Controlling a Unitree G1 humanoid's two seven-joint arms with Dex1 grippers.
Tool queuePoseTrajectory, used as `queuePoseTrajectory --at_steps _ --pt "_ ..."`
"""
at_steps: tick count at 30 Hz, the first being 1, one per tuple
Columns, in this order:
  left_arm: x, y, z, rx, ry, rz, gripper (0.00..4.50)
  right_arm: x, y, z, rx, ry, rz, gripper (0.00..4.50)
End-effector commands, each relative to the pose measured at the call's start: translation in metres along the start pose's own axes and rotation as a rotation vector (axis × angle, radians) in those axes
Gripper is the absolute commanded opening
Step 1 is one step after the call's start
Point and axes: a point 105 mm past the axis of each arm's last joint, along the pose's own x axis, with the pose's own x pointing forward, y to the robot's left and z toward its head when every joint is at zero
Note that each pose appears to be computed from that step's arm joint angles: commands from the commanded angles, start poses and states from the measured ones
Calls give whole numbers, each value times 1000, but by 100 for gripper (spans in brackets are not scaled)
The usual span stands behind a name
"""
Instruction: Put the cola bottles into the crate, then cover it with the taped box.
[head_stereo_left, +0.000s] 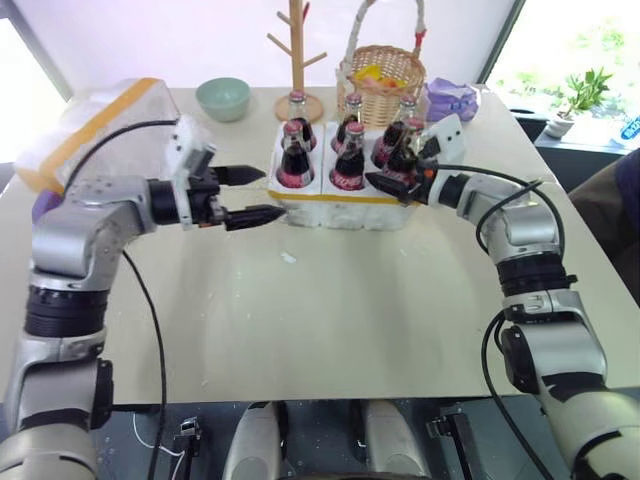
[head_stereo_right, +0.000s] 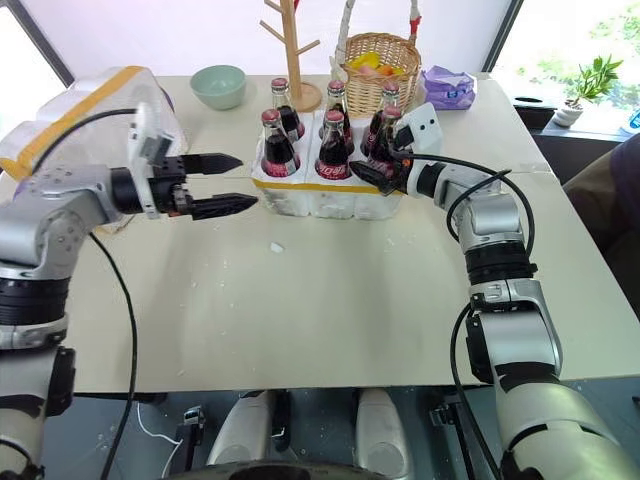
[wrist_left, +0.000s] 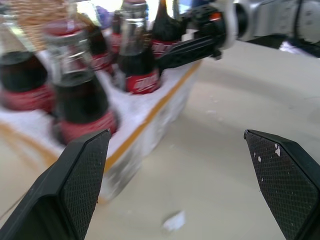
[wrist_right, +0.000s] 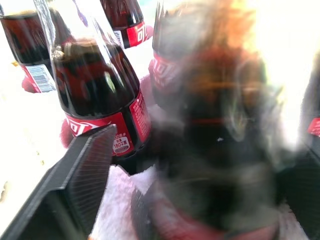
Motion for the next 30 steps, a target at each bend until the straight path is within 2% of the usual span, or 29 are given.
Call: queuePoseTrajectory --at_steps 1,6,10,12,14,16,20,30 --pt "-49 11 20 28 -3 109 450 -45 -7 39 -63 -76 12 445" --pt "-123 24 26 -3 92 269 450 -103 -2 66 -128 -42 51 445" --pt "-176 23 20 -60 224 339 450 -132 3 77 -187 -6 75 445" --pt "-203 25 11 -83 319 383 450 -139 4 81 -202 2 82 445" --pt "-237 39 -12 -107 479 506 450 -142 16 85 -221 -3 141 445" --pt "-255 48 -25 -101 569 571 450 -142 25 87 -230 -13 188 445" --pt "-264 71 -41 -105 618 666 450 -138 33 90 -247 -25 214 445" --pt "-220 110 -56 -119 643 643 450 -145 71 114 -323 -91 322 445"
